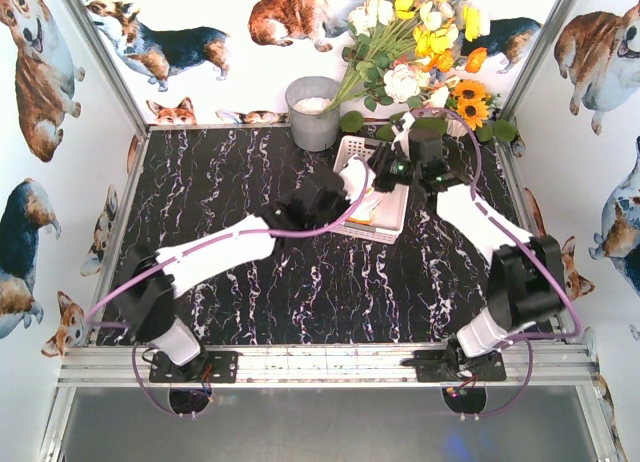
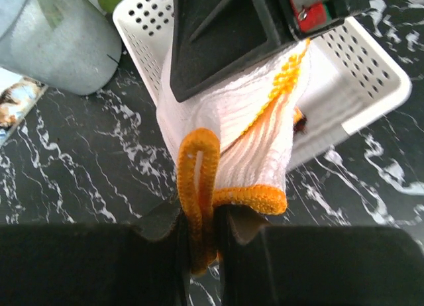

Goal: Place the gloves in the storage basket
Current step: Place the glove in the bin.

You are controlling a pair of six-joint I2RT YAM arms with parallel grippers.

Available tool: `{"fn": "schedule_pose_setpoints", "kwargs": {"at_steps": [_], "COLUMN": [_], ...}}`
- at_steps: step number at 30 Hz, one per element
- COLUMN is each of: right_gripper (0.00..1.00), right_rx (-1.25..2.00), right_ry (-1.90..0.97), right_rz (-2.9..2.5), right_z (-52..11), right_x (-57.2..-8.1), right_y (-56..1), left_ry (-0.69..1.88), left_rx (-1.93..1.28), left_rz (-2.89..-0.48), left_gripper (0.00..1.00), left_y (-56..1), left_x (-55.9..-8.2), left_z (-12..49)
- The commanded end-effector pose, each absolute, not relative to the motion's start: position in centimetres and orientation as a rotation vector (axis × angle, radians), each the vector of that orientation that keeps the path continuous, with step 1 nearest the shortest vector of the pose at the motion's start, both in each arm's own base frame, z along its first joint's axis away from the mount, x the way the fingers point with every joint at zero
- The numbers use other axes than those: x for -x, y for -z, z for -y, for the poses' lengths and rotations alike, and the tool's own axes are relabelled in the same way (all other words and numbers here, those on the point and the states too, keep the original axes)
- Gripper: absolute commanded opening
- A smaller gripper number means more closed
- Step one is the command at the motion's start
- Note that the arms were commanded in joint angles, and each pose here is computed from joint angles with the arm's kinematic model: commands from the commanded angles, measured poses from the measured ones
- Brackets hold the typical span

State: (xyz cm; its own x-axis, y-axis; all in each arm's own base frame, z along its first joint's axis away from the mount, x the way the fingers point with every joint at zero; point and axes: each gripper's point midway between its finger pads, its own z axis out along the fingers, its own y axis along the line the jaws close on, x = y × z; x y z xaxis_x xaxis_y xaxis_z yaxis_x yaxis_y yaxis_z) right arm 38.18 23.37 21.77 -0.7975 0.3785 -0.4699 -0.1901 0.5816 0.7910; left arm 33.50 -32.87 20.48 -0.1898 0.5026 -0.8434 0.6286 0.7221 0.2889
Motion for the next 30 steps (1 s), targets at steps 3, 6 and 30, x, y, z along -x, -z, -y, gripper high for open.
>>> {"fn": "schedule_pose_setpoints", "kwargs": {"at_steps": [3,6,30], "right_gripper": [0.0,0.0,0.0], "right_rx": [0.075,0.107,0.294], "right_ry": [-1.195,-1.201,-1.135], "right_rz": [-1.972,-1.959,-1.915], "right_z": [-22.6,-22.3,-22.6], "right_x": [-43.8,-46.0,-53.9], "right_y": [-25.3,-24.5,-16.5], "left_ry": [0.052,0.019,-0.129], "left_rx": [-0.946,-0.953,-1.059], "left_rz": [-1.803,-1.807,-1.806], "left_gripper": [0.0,0.0,0.0], "left_y": [-19.7,-18.9,-14.8], "left_x": [-38.3,-40.3,-46.6], "left_z": [34.5,34.6,35.9]}}
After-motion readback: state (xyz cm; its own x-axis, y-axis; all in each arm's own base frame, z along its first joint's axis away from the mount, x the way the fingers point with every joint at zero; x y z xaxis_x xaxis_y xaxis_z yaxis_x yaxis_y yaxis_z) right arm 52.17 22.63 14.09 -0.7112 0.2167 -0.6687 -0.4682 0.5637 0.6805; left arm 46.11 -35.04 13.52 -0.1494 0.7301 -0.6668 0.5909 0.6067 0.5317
